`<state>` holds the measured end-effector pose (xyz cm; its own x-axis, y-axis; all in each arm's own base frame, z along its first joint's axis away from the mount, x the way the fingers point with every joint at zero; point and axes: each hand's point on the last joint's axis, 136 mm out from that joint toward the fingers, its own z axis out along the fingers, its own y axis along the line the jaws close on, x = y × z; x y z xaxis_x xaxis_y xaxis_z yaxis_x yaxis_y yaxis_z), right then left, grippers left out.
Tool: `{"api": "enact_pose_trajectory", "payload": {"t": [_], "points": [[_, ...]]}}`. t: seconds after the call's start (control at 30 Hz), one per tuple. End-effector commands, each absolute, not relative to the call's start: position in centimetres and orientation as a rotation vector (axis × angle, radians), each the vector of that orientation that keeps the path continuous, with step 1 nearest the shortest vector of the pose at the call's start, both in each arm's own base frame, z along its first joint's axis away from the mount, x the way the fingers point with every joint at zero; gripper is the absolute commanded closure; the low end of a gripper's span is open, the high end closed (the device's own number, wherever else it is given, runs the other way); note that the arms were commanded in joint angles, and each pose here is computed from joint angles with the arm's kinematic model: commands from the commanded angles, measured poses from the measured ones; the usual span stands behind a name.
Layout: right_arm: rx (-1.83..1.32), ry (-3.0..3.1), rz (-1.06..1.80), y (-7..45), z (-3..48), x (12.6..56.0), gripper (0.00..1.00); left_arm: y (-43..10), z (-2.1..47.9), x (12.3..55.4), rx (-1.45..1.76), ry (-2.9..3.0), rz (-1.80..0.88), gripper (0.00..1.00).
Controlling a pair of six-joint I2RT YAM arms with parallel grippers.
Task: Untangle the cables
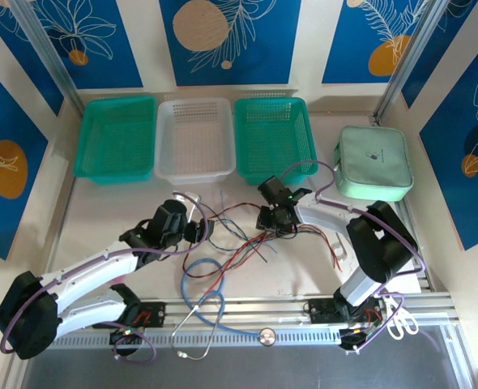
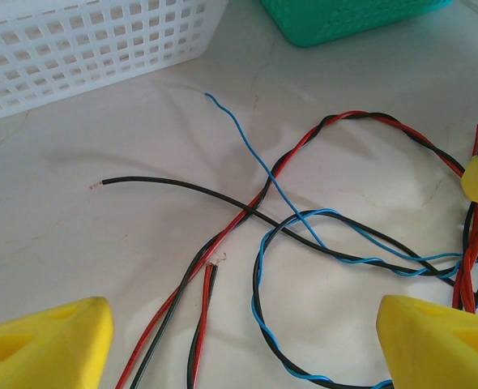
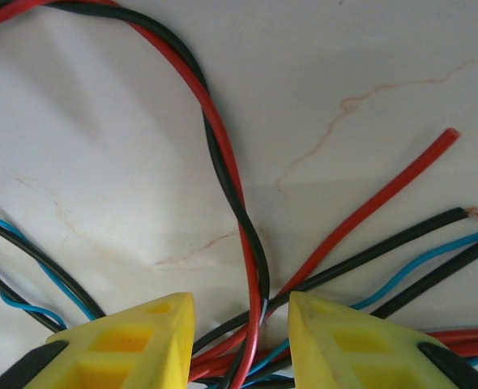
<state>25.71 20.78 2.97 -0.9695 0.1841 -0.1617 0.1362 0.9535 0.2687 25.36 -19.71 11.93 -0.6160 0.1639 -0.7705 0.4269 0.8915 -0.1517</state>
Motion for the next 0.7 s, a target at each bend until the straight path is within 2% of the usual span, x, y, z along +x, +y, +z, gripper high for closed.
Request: {"api": "enact_pose_trajectory", "payload": {"t": [0.0, 0.17, 0.33, 0.5, 0.67], "points": [[0.237, 2.935, 0.362, 20.7, 3.1, 25.5, 0.67, -20.3, 13.2, 25.3, 0.415, 2.211, -0.443, 0.16], [0.209, 2.945, 0.386, 21.2, 2.9, 25.7, 0.75, -20.4, 13.1, 25.1, 0.419, 2.215, -0.45, 0.17], [0.206, 2.962, 0.397, 21.4, 2.5, 25.8, 0.78, -20.4, 13.2, 25.0, 0.423, 2.219, -0.447, 0.17], [0.189, 2.95, 0.397, 21.4, 3.0, 25.8, 0.91, -20.2, 13.5, 24.8, 0.422, 2.22, -0.446, 0.17], [0.192, 2.883, 0.441, 21.4, 5.2, 25.9, 0.98, -20.0, 14.1, 24.5, 0.411, 2.221, -0.449, 0.17]]}}
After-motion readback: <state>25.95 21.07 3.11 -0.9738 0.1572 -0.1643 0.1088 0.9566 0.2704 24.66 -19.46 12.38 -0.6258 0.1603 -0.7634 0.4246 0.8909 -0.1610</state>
